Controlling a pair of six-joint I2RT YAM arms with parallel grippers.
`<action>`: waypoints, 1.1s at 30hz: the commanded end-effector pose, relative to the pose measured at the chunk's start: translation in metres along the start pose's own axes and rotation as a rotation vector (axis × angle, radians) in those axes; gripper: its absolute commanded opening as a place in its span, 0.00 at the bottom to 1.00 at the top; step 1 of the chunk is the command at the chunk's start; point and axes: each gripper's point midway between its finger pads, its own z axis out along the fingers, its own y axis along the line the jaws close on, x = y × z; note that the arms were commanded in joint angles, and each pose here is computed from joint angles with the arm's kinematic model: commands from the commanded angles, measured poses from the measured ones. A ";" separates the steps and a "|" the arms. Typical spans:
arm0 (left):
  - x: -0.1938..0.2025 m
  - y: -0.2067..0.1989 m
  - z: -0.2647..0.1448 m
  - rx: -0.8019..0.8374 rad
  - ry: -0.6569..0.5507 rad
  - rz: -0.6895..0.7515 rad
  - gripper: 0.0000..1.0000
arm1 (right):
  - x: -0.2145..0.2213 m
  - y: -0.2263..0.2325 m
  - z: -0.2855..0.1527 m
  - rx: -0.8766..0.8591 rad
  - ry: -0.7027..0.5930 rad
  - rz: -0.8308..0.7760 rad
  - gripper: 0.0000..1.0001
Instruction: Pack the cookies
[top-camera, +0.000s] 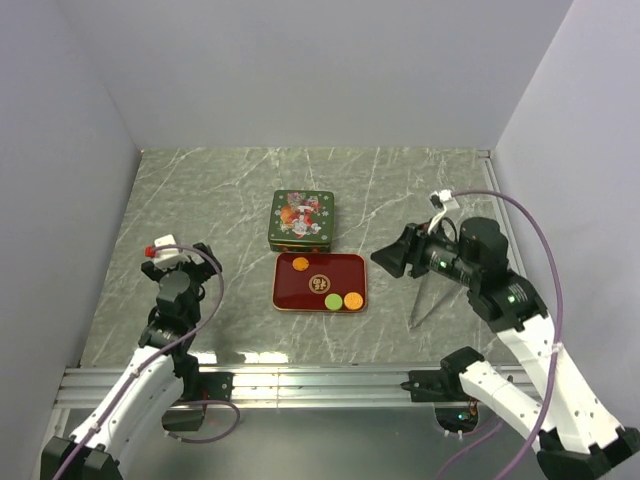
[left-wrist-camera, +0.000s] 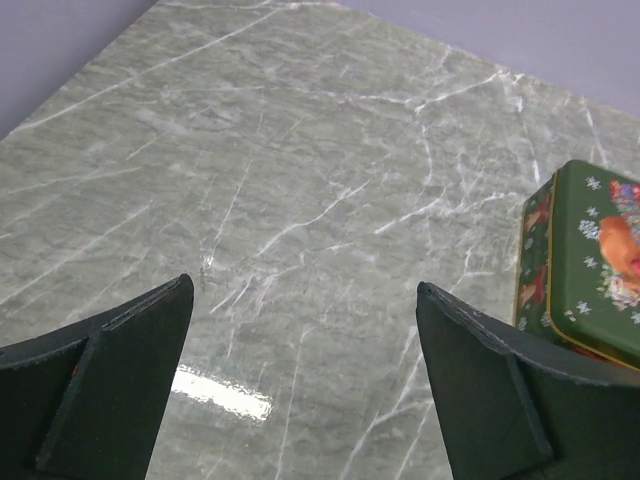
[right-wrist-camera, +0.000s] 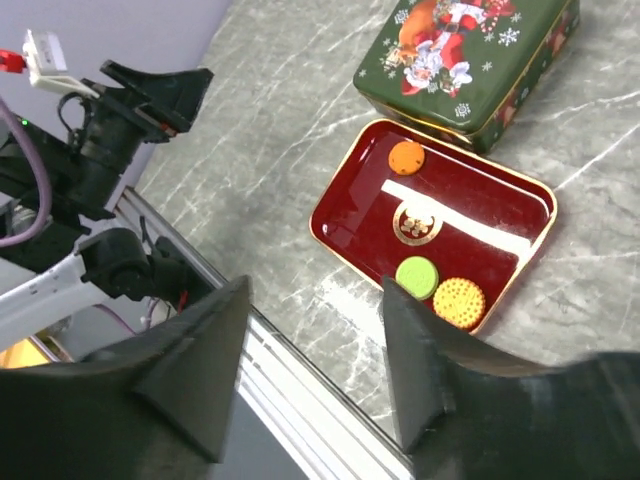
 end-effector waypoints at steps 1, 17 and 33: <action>-0.021 -0.003 0.006 0.006 -0.120 -0.043 0.99 | -0.023 0.007 -0.016 -0.007 -0.150 -0.085 0.67; -0.004 -0.013 0.061 -0.031 -0.152 0.024 0.99 | -0.003 -0.066 -0.020 0.239 -0.348 -0.185 0.97; 0.007 -0.020 0.103 0.092 -0.116 0.124 0.99 | 0.004 -0.185 0.013 0.661 -0.449 -0.340 0.99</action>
